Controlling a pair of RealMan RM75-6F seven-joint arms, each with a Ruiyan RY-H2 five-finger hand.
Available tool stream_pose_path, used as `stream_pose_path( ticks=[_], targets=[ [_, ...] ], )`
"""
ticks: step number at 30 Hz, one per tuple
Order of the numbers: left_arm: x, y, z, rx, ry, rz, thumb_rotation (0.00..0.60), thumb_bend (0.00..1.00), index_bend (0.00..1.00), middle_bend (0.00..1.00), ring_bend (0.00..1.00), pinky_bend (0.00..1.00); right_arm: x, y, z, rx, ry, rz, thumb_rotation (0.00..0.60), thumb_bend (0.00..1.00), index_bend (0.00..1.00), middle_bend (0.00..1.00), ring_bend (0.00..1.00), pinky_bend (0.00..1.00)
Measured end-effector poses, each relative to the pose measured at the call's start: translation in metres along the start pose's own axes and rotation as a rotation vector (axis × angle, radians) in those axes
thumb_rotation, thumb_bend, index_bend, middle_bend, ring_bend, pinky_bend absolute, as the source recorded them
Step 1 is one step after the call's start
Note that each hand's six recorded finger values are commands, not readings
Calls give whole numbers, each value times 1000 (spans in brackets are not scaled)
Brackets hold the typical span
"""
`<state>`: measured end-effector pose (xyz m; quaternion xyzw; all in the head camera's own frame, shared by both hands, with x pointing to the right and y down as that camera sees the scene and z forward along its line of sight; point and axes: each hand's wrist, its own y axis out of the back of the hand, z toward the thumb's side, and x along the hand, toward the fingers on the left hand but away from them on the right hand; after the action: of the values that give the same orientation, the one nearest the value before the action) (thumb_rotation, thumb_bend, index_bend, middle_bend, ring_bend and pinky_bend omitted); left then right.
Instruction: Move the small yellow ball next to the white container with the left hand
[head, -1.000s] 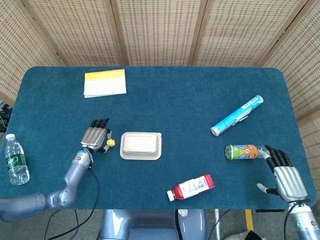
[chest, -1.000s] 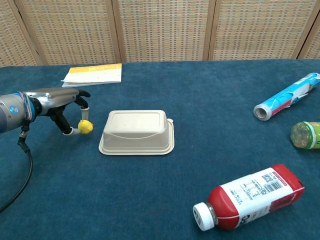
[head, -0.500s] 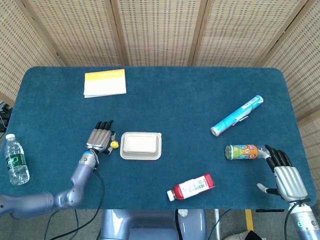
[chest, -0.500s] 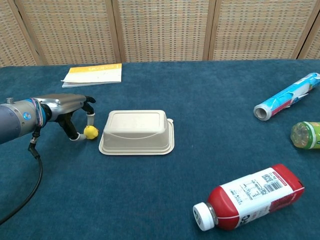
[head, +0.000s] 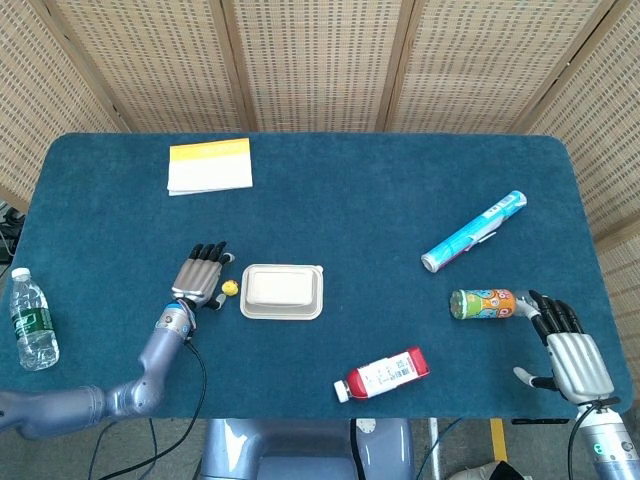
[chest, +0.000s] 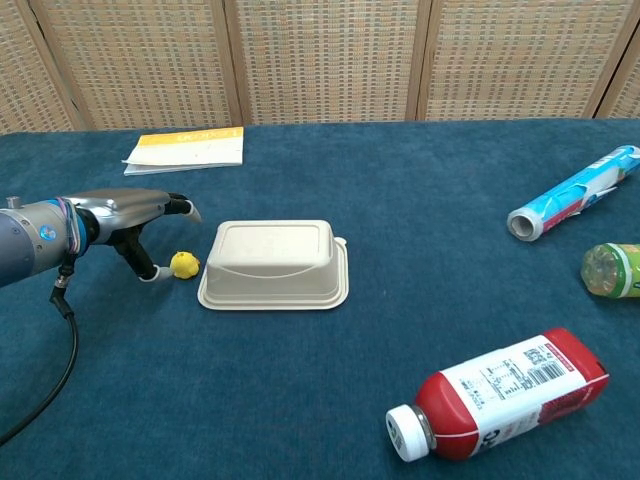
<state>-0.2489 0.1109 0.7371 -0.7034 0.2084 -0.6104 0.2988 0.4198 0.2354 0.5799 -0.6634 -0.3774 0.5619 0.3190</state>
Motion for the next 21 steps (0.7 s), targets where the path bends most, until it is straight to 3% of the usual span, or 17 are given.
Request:
stream_pose_path(
  ticks=[9, 16, 21],
  targets=[
    [-11, 16, -3, -92, -30, 59, 600, 328, 48, 0, 0, 0, 0, 0, 0, 4, 0, -3, 600, 0, 121, 0, 0, 0],
    [-53, 49, -27, -227, -64, 223, 600, 307, 2, 0, 0, 0, 0, 0, 1, 11, 2, -9, 600, 0, 120, 0, 0, 0],
    [-97, 58, -58, -269, -53, 327, 600, 298, 0, 0, 0, 0, 0, 1, 1, 18, -1, -17, 600, 0, 120, 0, 0, 0]
  ],
)
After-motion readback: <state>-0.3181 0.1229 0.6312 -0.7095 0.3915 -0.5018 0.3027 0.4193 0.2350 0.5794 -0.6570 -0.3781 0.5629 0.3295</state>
